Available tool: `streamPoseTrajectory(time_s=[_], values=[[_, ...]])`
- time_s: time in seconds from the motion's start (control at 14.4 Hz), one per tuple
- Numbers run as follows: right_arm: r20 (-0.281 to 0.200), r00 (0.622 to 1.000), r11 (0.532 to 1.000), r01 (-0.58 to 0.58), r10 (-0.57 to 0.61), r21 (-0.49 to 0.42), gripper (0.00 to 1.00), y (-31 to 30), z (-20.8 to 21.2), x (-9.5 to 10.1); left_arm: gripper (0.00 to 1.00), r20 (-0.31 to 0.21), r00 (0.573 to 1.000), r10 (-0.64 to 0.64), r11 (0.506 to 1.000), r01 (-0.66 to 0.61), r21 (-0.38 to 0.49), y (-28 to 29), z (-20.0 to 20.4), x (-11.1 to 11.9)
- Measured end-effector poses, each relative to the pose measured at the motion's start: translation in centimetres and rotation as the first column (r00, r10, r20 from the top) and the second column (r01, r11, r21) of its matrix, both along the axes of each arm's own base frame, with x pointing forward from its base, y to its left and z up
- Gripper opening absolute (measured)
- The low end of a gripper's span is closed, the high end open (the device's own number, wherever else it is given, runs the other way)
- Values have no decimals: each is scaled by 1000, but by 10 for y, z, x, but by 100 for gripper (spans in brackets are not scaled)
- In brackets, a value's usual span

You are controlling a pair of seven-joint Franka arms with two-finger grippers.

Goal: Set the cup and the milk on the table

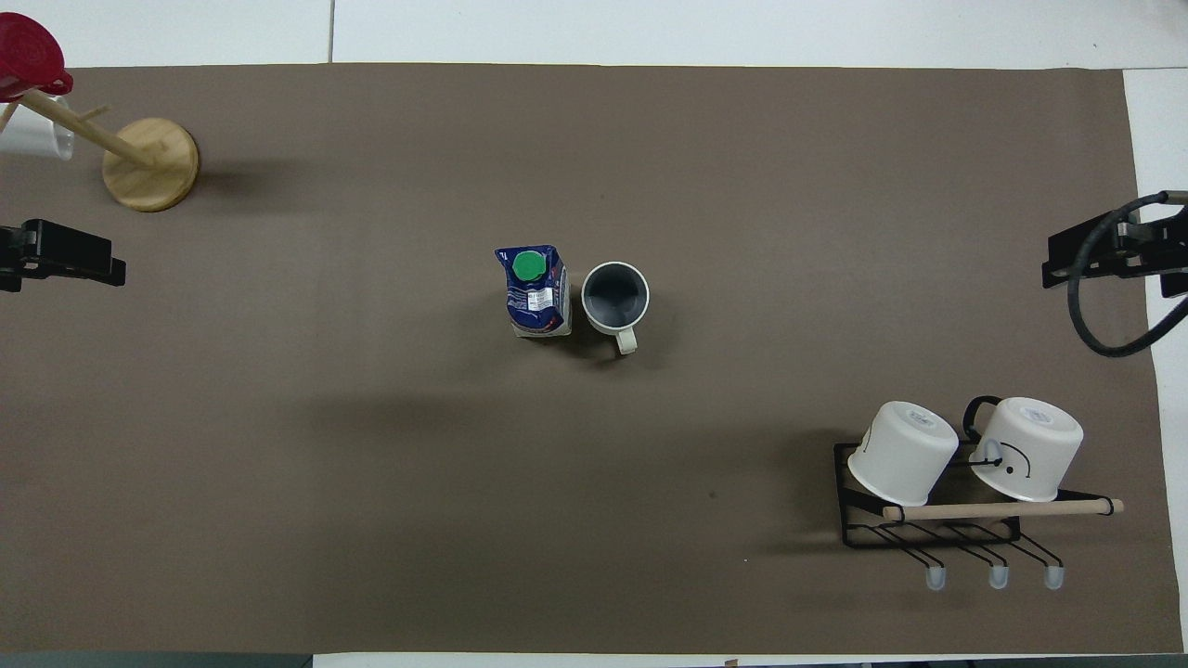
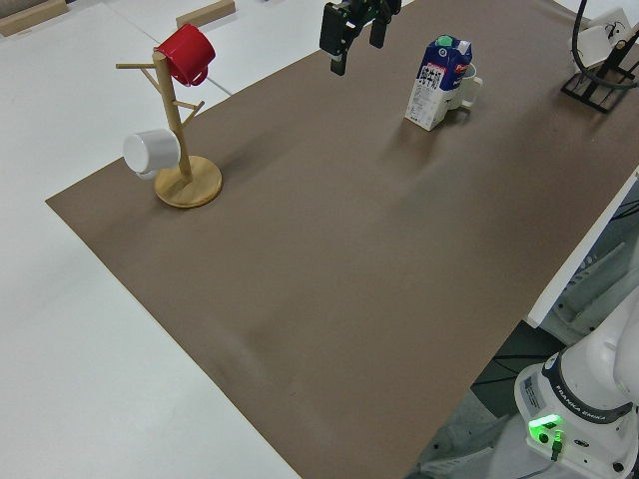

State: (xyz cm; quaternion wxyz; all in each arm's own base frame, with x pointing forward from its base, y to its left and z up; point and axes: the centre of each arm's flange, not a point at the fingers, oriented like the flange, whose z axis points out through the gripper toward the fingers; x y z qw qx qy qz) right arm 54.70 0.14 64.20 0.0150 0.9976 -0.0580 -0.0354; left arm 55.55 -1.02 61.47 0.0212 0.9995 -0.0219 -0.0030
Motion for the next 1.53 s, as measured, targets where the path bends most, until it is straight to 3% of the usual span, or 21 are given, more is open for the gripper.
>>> streamPoseTrajectory(time_s=[0.28, 0.49, 1.53], values=[[5, 1000, 1000, 1, -1, 0, 100, -1, 0, 1, 100, 0, 1000, -9, 1000, 9, 0, -3, 0, 0], [34, 999, 1000, 2, -2, 1, 100, -2, -2, 5, 100, 0, 1000, -11, 1000, 11, 0, -4, 0, 0], [30, 999, 999, -38, 38, 2, 100, -5, -6, 6, 100, 0, 1000, -18, 1000, 18, 0, -8, 0, 0]])
